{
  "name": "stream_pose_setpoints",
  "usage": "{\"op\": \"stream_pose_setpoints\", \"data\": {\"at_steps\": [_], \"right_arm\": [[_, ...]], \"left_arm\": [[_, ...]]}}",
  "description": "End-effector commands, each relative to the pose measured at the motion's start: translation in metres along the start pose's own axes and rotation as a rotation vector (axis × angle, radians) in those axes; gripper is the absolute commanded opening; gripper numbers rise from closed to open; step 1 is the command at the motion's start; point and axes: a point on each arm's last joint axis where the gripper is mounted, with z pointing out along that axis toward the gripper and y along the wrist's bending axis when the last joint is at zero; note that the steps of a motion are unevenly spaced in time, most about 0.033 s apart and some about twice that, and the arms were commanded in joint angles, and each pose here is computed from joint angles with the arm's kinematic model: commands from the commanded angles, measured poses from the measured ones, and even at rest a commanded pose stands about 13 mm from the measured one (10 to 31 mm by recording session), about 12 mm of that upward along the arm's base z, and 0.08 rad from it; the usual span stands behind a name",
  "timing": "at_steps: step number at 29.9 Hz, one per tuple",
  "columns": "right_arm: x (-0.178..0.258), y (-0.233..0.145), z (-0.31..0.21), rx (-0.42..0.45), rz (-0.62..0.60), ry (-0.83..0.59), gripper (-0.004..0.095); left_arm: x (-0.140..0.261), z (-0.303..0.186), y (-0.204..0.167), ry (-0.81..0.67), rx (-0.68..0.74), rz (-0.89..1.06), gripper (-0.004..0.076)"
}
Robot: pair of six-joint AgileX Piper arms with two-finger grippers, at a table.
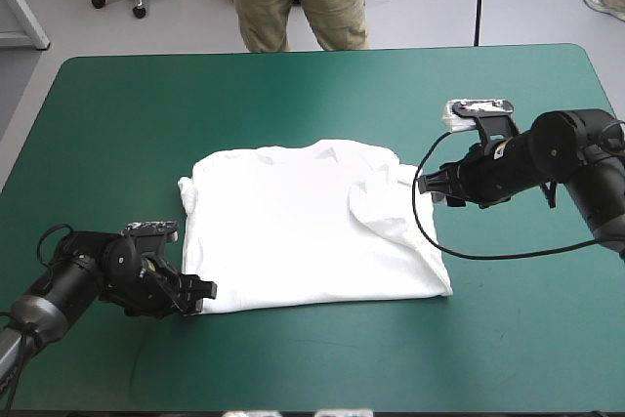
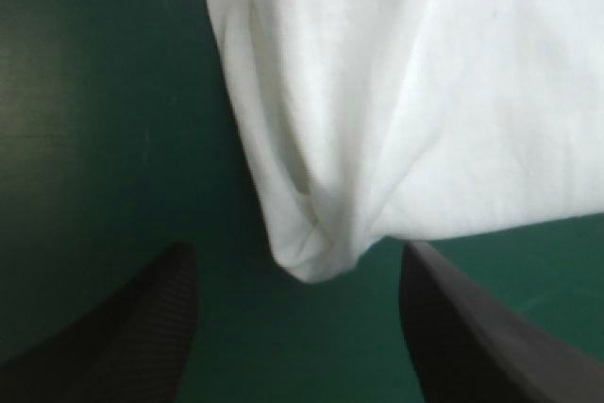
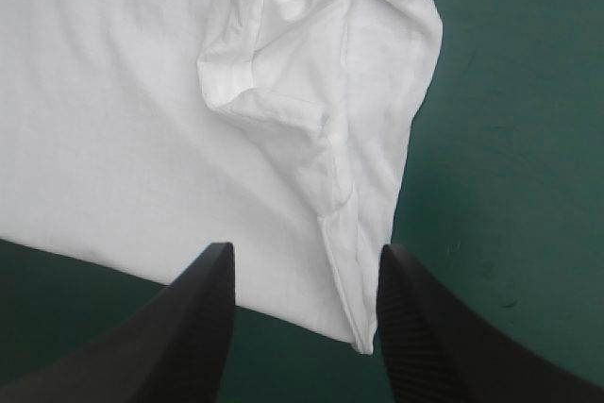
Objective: Fold the cloth
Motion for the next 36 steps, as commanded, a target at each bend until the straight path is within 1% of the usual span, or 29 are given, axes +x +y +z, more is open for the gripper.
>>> {"op": "stream_pose_setpoints", "data": {"at_steps": [1,5,8,9,10,12,15,18,21,25,27,32,36], "right_arm": [[-0.003,0.004,-0.017,-0.023,-0.001,-0.088,0.0441],[-0.002,0.004,-0.017,-0.026,0.0,-0.086,0.0441],[-0.001,0.005,-0.017,-0.029,0.001,-0.07,0.0441],[0.0,0.005,-0.017,-0.029,0.001,-0.059,0.0441],[0.002,0.004,-0.017,-0.023,-0.008,-0.04,0.0442],[0.007,0.002,-0.013,-0.007,-0.014,0.0,0.0458],[0.018,0.002,0.001,0.02,-0.04,0.061,0.049],[0.03,0.004,0.019,0.01,-0.048,0.116,0.0493],[0.044,0.009,0.044,0.011,-0.083,0.144,0.0492],[0.062,0.01,0.074,0.074,-0.075,0.139,0.0492],[0.072,0.009,0.085,0.1,-0.063,0.144,0.0492],[0.095,0.001,0.108,0.101,0.002,0.157,0.0491],[0.103,-0.002,0.12,0.098,0.042,0.16,0.0481]], "left_arm": [[-0.007,0.006,-0.002,-0.028,0.018,-0.013,0.0454],[-0.014,0.02,-0.002,-0.016,0.01,-0.021,0.0452],[-0.017,0.029,-0.001,0.015,0.0,-0.025,0.0413],[-0.018,0.032,-0.001,0.029,-0.002,-0.026,0.038],[-0.018,0.034,-0.001,0.043,-0.003,-0.021,0.033],[-0.018,0.036,-0.001,0.054,-0.003,-0.022,0.0195],[-0.02,0.035,-0.001,0.033,0.002,0.004,-0.0003],[-0.02,0.035,-0.003,0.03,0.018,0.011,-0.0009],[-0.02,0.035,-0.003,0.023,0.017,0.014,-0.0009],[-0.02,0.035,-0.003,0.023,0.017,0.014,-0.0009],[-0.02,0.035,-0.003,0.023,0.017,0.014,-0.0009],[-0.02,0.035,-0.003,0.025,0.017,0.035,-0.0009],[-0.02,0.035,-0.003,0.025,0.017,0.035,-0.0009]]}}
